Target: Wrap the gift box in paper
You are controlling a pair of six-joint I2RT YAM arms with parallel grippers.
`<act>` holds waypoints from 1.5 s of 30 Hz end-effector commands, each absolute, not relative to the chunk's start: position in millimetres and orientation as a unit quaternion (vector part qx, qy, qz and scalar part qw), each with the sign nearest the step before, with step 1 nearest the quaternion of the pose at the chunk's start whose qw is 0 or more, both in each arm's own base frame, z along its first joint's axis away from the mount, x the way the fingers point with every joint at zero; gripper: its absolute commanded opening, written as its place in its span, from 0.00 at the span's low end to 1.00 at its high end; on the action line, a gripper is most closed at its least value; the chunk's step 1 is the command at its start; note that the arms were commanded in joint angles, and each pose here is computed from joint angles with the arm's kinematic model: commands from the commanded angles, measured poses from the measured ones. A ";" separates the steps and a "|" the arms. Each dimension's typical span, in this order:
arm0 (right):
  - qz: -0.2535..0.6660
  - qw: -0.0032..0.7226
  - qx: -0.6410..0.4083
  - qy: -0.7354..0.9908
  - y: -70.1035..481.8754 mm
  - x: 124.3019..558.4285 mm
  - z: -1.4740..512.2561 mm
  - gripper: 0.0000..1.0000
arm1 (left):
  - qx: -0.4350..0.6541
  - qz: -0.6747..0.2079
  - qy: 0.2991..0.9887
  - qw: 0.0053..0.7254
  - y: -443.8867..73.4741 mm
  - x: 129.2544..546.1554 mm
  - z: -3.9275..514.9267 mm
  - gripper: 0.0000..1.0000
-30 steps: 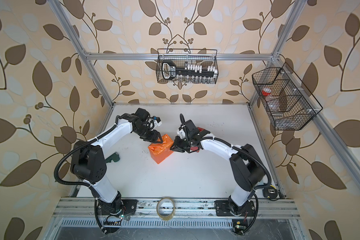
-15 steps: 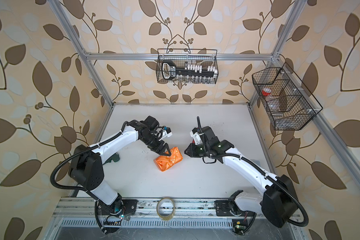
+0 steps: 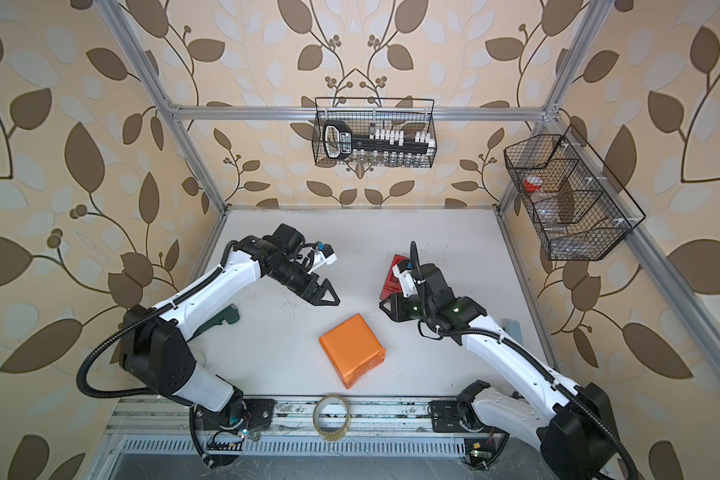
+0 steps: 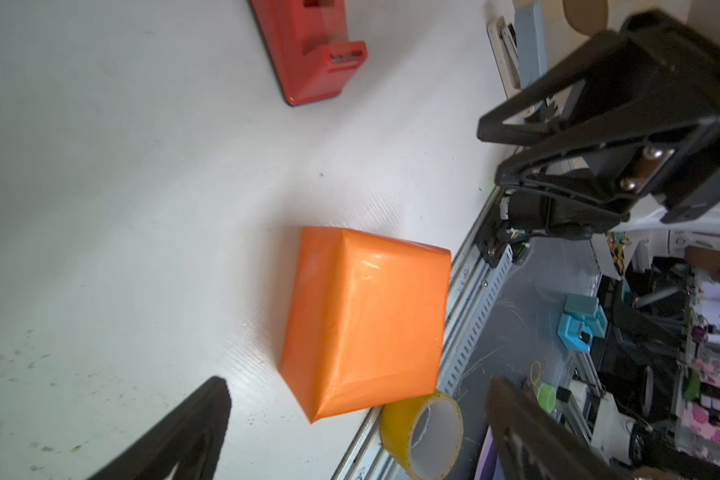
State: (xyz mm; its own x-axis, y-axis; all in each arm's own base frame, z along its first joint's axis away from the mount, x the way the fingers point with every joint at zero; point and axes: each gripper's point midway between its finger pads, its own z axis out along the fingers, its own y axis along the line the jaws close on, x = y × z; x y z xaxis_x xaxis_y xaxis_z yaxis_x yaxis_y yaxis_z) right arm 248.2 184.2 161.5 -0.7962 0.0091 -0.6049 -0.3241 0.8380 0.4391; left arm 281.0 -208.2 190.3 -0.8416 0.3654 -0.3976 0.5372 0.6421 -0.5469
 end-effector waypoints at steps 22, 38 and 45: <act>0.107 0.439 -0.732 0.511 263.3 138.5 141.4 0.81 | 0.066 -0.157 0.936 0.308 -49.0 365.1 193.9 0.99; -0.016 0.456 -0.730 0.510 319.0 231.2 112.7 0.76 | 0.099 -0.132 0.926 0.340 -38.2 367.4 180.6 0.99; -0.016 0.472 -0.687 0.553 327.7 273.1 136.7 0.76 | 0.089 -0.103 0.900 0.415 -28.7 392.0 156.0 0.99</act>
